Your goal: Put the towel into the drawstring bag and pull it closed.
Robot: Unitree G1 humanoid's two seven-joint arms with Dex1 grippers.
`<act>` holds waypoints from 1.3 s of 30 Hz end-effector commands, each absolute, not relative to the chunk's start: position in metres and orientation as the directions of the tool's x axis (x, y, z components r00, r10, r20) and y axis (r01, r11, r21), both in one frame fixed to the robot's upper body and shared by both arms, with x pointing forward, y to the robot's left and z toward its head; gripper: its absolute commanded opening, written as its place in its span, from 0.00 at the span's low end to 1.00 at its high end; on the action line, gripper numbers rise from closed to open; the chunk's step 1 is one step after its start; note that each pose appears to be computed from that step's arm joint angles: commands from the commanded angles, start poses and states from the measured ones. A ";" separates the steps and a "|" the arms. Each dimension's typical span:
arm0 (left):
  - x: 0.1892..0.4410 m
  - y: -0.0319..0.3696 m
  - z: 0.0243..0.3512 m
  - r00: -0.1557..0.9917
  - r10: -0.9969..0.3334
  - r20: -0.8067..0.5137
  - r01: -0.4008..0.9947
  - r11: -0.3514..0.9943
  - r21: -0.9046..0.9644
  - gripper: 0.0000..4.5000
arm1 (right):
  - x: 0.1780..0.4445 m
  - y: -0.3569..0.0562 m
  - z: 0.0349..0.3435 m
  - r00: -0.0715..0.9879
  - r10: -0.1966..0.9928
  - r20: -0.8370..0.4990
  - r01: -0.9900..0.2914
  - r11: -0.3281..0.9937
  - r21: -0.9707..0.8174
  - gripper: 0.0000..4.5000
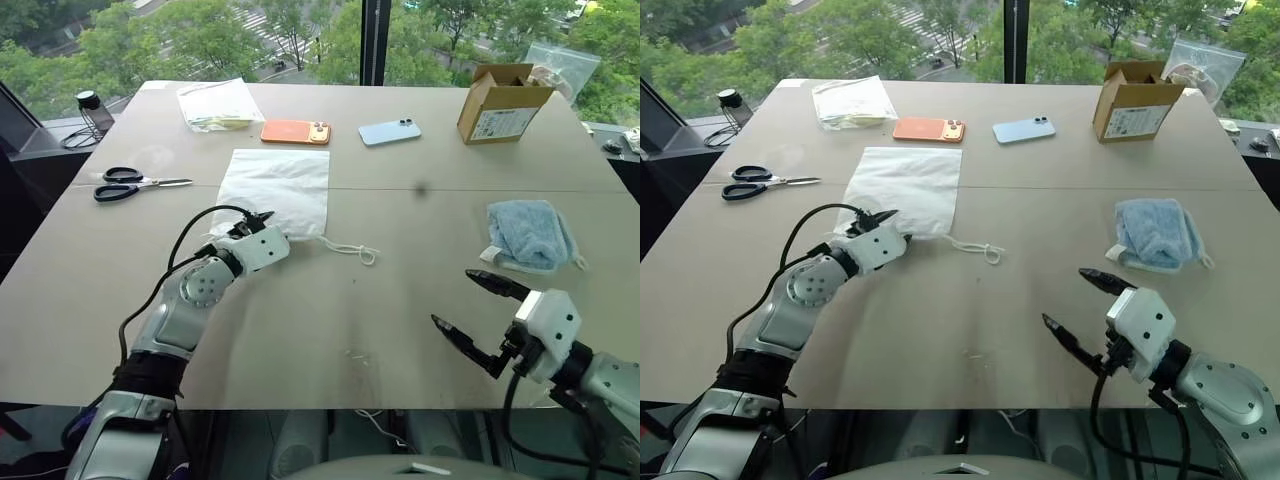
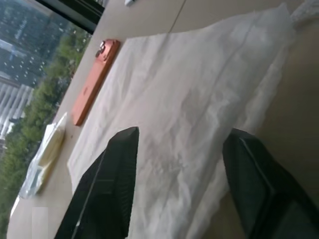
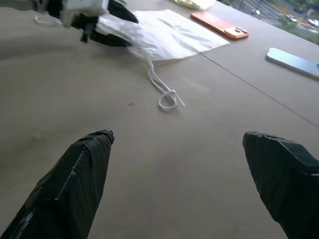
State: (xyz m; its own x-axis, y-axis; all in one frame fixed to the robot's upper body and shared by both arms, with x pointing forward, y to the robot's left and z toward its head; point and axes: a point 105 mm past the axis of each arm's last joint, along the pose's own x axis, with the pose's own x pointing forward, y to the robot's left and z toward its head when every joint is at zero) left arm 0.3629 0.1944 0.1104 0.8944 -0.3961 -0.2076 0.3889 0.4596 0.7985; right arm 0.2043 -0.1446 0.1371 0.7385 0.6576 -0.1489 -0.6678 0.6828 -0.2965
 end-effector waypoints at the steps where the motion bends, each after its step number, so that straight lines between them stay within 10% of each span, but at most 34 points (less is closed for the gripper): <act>1: 0.365 0.185 0.120 0.850 -0.464 -0.252 0.507 0.584 0.634 0.27 | 0.211 -0.152 0.140 0.775 0.608 -0.170 -0.630 0.722 -0.286 1.00; 4: 0.362 0.172 0.129 0.783 -0.554 -0.282 0.620 0.664 0.418 0.01 | 0.228 -0.173 0.145 0.838 0.523 -0.155 -0.545 0.791 -0.278 1.00; 13: 0.343 0.134 0.176 0.550 -0.774 -0.315 0.712 0.631 -0.309 0.01 | 0.278 -0.251 0.162 0.962 0.224 -0.155 -0.262 0.915 -0.307 1.00; 22: 0.347 0.098 0.171 0.536 -0.782 -0.318 0.695 0.623 -0.360 0.01 | 0.346 -0.297 0.138 0.931 0.087 -0.355 -0.140 0.982 -0.124 1.00; 32: 0.361 0.070 0.182 0.607 -0.761 -0.227 0.660 0.643 -0.388 0.01 | 0.361 -0.281 0.062 0.705 0.215 -0.676 -0.320 0.947 -0.033 1.00; 39: 0.364 0.064 0.183 0.624 -0.752 -0.209 0.645 0.648 -0.406 0.00 | 0.359 -0.261 0.043 0.682 0.292 -0.670 -0.521 0.838 -0.164 0.44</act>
State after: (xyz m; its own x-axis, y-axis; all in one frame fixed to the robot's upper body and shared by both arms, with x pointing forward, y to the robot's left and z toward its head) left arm 0.3622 0.0668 0.1647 0.6136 -0.7412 -0.2723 0.6156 0.6649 -0.4230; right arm 0.3778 -0.2627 0.0880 0.7717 0.3059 -0.5576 -0.4753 0.8599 -0.1861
